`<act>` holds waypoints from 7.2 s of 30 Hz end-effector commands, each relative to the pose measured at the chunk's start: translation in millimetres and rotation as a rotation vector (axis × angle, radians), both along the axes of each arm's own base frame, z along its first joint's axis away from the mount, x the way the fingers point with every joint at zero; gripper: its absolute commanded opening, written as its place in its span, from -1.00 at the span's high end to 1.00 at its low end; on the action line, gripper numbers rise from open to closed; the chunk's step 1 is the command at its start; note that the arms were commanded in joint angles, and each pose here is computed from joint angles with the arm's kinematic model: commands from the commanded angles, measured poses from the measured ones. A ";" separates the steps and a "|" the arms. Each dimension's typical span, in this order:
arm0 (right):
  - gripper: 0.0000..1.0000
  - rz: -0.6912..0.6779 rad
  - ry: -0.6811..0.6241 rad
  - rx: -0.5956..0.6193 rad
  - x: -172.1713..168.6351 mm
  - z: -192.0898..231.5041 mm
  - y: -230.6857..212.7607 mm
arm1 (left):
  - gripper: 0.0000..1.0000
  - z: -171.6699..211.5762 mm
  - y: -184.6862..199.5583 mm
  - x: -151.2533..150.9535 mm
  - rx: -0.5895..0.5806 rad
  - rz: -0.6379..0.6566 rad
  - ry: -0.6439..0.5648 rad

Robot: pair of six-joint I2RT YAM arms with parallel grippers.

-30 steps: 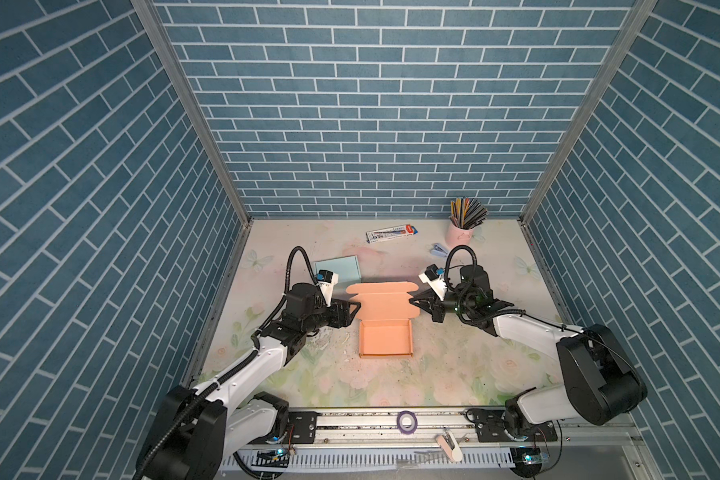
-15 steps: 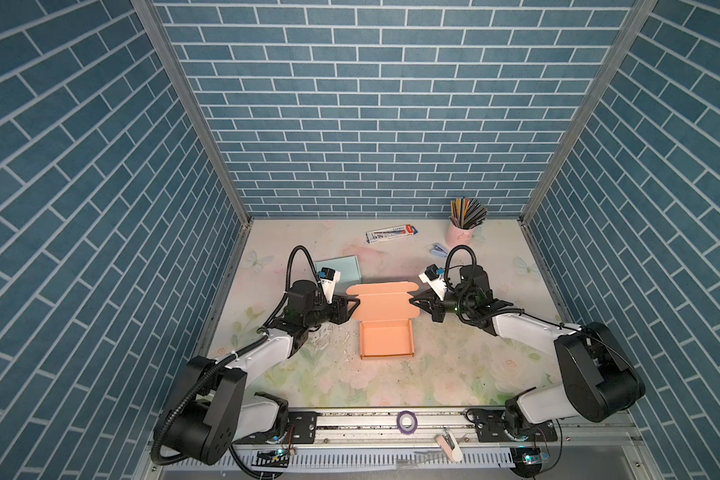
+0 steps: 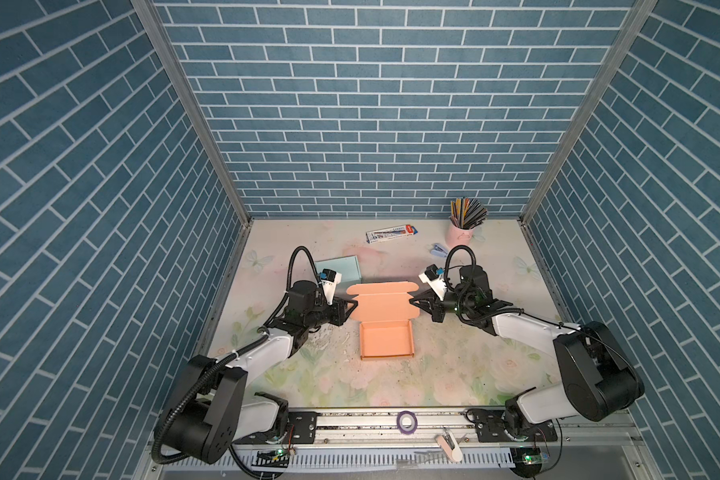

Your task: Fold the paper box

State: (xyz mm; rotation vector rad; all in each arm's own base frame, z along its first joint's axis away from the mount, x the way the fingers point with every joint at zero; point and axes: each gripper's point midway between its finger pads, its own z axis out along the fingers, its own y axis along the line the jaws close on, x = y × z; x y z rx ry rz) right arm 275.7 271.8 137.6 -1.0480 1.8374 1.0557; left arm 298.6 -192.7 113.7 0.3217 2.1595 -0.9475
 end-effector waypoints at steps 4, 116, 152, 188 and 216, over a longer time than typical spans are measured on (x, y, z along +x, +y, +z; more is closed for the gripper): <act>0.99 -0.011 -0.002 -0.004 5.6 -0.2 0.1 | 0.67 6.5 -1.9 -0.6 0.022 0.003 0.002; 0.71 -0.585 -0.352 -0.317 57.3 10.5 11.7 | 0.98 76.2 -83.4 76.5 0.024 0.289 -0.245; 0.48 -0.653 -0.414 -0.269 18.4 0.1 1.1 | 0.99 11.3 -99.2 20.4 0.092 0.365 -0.231; 0.12 -0.666 -0.280 -0.099 -37.1 -23.2 -14.6 | 0.97 -62.9 -78.3 -21.2 0.183 0.343 -0.185; -0.63 -0.961 -0.175 -0.040 -34.6 80.9 -87.5 | 0.76 -74.7 -100.0 -12.8 0.267 0.289 -0.183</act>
